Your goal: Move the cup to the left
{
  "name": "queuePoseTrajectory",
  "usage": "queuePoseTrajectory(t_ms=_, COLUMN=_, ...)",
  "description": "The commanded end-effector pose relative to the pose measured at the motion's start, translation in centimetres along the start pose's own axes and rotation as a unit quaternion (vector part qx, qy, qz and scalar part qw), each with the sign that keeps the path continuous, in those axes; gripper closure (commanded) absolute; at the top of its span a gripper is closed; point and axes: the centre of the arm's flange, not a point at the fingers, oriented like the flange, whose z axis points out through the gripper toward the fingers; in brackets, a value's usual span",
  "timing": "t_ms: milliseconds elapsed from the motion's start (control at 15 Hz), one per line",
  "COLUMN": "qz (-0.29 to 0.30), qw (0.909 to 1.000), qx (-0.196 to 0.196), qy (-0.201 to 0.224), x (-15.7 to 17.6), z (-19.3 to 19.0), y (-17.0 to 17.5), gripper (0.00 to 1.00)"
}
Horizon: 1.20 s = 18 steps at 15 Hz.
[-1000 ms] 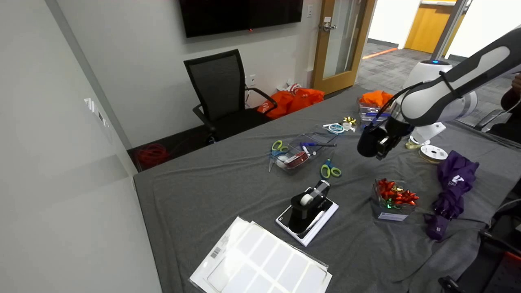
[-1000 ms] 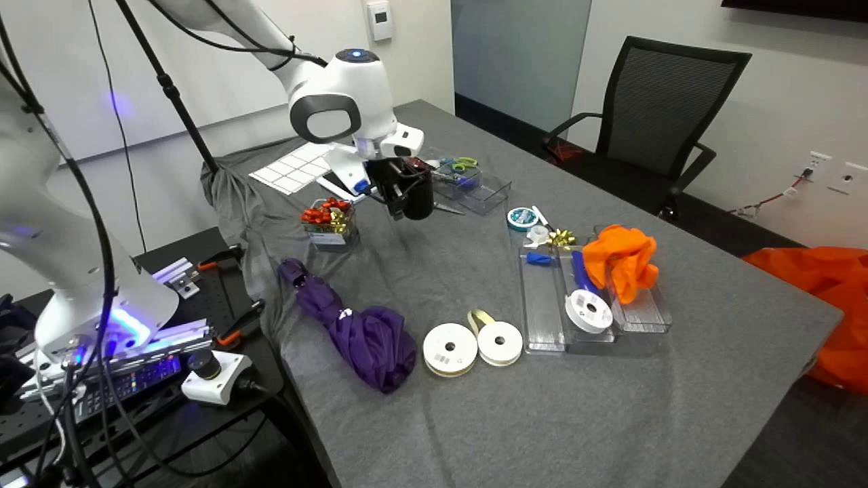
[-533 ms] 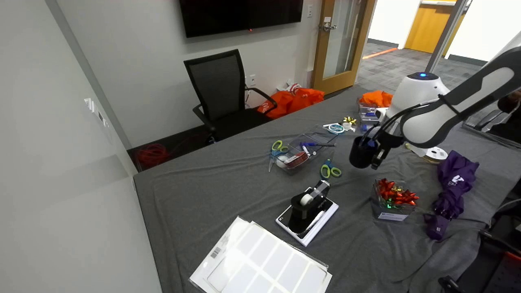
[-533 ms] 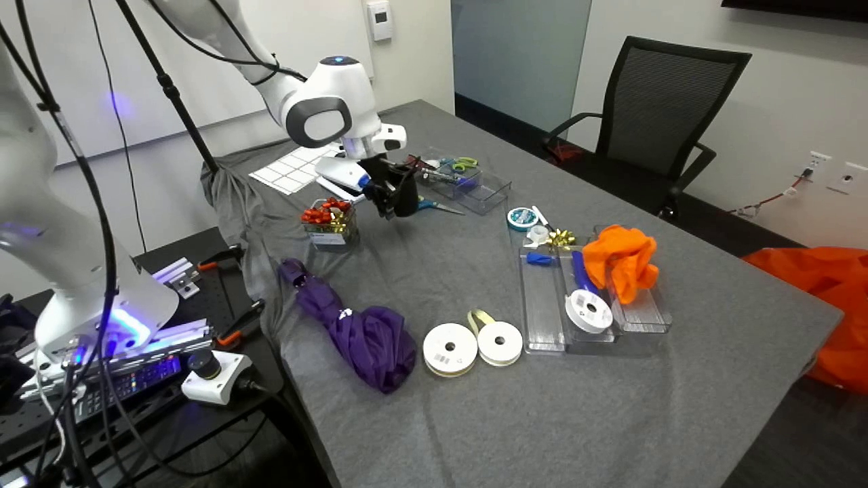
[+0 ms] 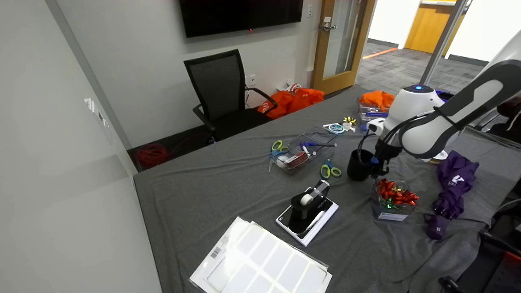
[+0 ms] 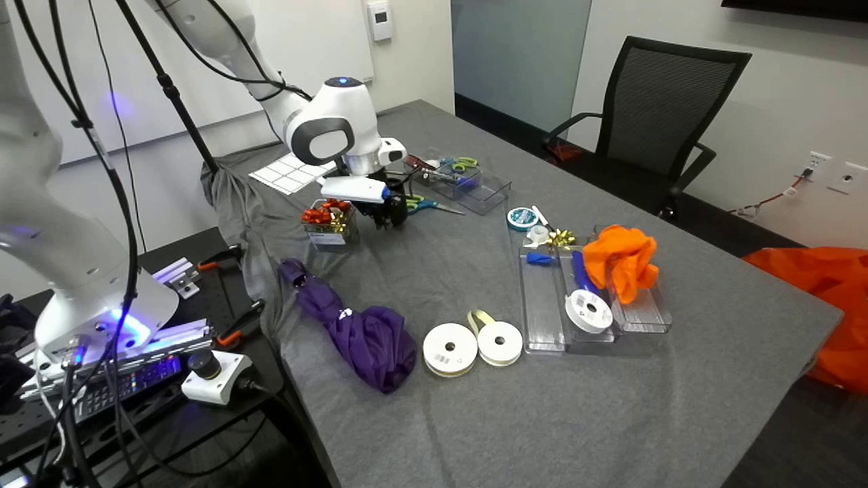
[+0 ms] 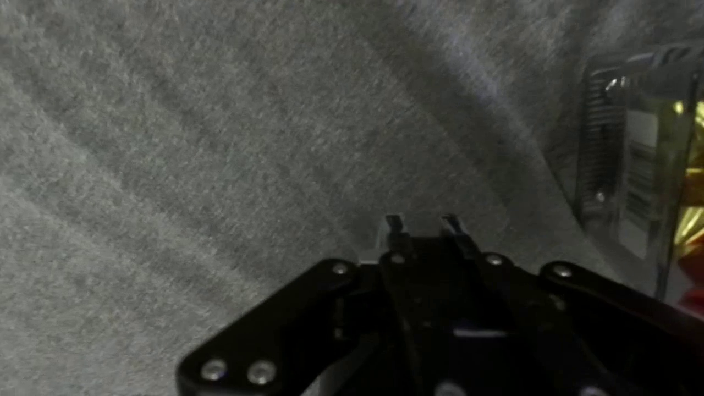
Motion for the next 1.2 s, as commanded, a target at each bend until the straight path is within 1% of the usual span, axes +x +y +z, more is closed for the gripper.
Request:
queuePoseTrajectory(t_ms=0, qz=-0.076, qw=0.9970, qx=0.011, qy=0.003, x=-0.6, z=0.2, y=0.7, gripper=0.95)
queuePoseTrajectory(t_ms=133, qz=-0.102, qw=0.9947, qx=0.009, qy=0.001, x=-0.9, z=0.4, y=0.6, gripper=0.95)
queuePoseTrajectory(t_ms=200, qz=-0.109, qw=0.9940, qx=0.009, qy=-0.002, x=-1.0, z=0.5, y=0.7, gripper=0.80)
queuePoseTrajectory(t_ms=267, qz=-0.115, qw=0.9933, qx=0.008, qy=-0.002, x=-1.1, z=0.5, y=0.8, gripper=0.56)
queuePoseTrajectory(t_ms=400, qz=-0.129, qw=0.9916, qx=0.008, qy=-0.002, x=-1.2, z=0.3, y=0.9, gripper=0.53)
queuePoseTrajectory(t_ms=600, qz=-0.148, qw=0.9889, qx=0.005, qy=-0.002, x=-1.6, z=-0.1, y=1.3, gripper=0.31)
queuePoseTrajectory(t_ms=733, qz=-0.158, qw=0.9874, qx=0.004, qy=-0.002, x=-1.8, z=-0.4, y=1.5, gripper=0.19)
queuePoseTrajectory(t_ms=867, qz=-0.167, qw=0.9859, qx=0.003, qy=-0.002, x=-2.0, z=-0.7, y=1.6, gripper=0.04)
queuePoseTrajectory(t_ms=1000, qz=-0.175, qw=0.9846, qx=0.002, qy=-0.002, x=-2.1, z=-1.0, y=1.6, gripper=0.00)
queuePoseTrajectory(t_ms=1133, qz=-0.183, qw=0.9830, qx=0.001, qy=0.001, x=-2.4, z=-1.6, y=1.6, gripper=0.00)
